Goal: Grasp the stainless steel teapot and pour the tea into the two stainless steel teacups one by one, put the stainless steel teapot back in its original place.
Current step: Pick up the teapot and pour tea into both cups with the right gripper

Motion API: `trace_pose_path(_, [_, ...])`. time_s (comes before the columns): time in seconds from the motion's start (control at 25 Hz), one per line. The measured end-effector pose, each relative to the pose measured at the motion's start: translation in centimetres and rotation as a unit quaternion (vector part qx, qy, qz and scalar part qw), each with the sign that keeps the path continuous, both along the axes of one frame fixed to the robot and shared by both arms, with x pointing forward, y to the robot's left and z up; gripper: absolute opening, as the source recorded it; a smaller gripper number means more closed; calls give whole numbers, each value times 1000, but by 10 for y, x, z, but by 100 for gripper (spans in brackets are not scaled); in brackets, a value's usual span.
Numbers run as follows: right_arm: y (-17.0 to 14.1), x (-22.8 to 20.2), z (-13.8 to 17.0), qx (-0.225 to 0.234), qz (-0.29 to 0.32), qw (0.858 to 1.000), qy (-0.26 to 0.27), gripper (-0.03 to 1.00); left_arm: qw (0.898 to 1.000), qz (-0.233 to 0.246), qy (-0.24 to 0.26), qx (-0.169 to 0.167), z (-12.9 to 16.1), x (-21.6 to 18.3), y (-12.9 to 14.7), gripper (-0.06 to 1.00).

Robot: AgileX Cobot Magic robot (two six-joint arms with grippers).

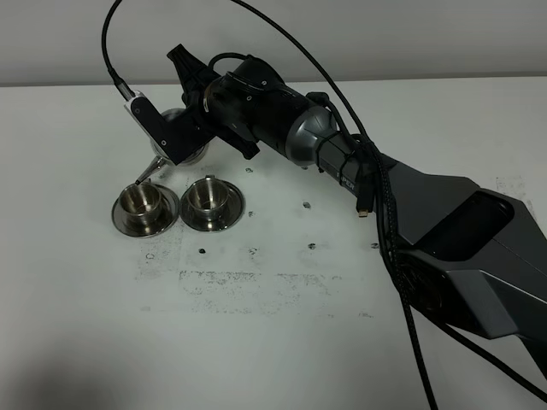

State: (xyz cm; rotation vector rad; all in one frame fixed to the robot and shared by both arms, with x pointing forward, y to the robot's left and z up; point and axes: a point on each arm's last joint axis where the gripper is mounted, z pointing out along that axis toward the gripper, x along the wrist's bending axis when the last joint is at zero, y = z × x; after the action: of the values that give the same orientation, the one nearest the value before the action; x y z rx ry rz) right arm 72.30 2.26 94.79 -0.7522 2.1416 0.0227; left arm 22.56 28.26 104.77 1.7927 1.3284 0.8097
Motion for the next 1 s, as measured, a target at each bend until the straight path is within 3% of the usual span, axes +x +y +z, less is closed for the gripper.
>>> trace_pose_path(1.0, [3, 1, 4, -37, 19, 998, -47, 17, 1000, 1, 0, -1, 0, 0, 0, 65])
